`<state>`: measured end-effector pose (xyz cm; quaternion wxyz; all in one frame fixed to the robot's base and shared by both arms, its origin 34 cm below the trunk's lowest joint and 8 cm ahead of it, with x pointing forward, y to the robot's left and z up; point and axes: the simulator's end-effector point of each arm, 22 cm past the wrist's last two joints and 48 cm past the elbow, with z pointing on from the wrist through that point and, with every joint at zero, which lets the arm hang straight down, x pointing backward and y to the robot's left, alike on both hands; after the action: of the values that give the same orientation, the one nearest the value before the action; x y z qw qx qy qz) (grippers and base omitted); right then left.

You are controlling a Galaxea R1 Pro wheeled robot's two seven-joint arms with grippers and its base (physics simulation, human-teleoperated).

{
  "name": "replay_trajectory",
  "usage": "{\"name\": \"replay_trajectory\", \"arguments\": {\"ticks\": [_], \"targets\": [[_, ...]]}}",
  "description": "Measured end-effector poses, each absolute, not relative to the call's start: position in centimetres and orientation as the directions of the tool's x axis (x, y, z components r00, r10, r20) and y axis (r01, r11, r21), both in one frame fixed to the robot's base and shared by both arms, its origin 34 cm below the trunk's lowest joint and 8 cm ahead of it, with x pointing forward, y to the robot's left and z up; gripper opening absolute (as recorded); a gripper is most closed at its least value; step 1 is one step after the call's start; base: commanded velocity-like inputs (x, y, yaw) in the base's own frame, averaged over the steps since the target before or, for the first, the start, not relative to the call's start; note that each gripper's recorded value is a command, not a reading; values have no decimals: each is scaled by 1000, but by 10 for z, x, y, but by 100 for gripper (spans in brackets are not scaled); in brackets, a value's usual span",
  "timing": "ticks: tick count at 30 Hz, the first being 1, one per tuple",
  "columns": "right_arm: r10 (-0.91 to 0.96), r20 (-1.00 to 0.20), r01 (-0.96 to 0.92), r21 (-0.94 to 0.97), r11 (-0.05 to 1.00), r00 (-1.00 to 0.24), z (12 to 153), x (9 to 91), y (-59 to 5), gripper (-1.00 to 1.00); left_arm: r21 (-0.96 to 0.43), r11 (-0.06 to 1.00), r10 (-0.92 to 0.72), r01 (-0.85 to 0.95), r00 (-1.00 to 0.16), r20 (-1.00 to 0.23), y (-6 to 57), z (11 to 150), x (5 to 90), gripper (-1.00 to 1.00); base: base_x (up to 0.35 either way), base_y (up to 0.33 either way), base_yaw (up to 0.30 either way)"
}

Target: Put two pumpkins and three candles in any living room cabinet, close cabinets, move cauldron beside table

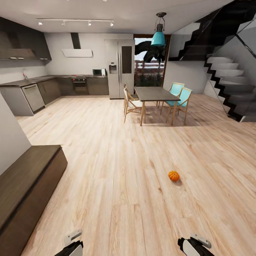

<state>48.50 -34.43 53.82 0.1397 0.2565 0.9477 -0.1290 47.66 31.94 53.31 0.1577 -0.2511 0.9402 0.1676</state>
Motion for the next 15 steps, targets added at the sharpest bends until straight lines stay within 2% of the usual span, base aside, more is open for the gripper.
{"name": "replay_trajectory", "arguments": {"ticks": [6, 15], "targets": [[455, -329, 526, -168, 834, -827, 537, 484, -341, 100, 200, 829, -425, -521, -821, -381, 287, 531, 477, 100, 258, -122, -268], [461, -363, 548, -186, 815, -809, 536, 479, -351, 100, 191, 830, -428, -525, -817, -387, 280, 531, 477, 100, 139, -94, -273]]}}
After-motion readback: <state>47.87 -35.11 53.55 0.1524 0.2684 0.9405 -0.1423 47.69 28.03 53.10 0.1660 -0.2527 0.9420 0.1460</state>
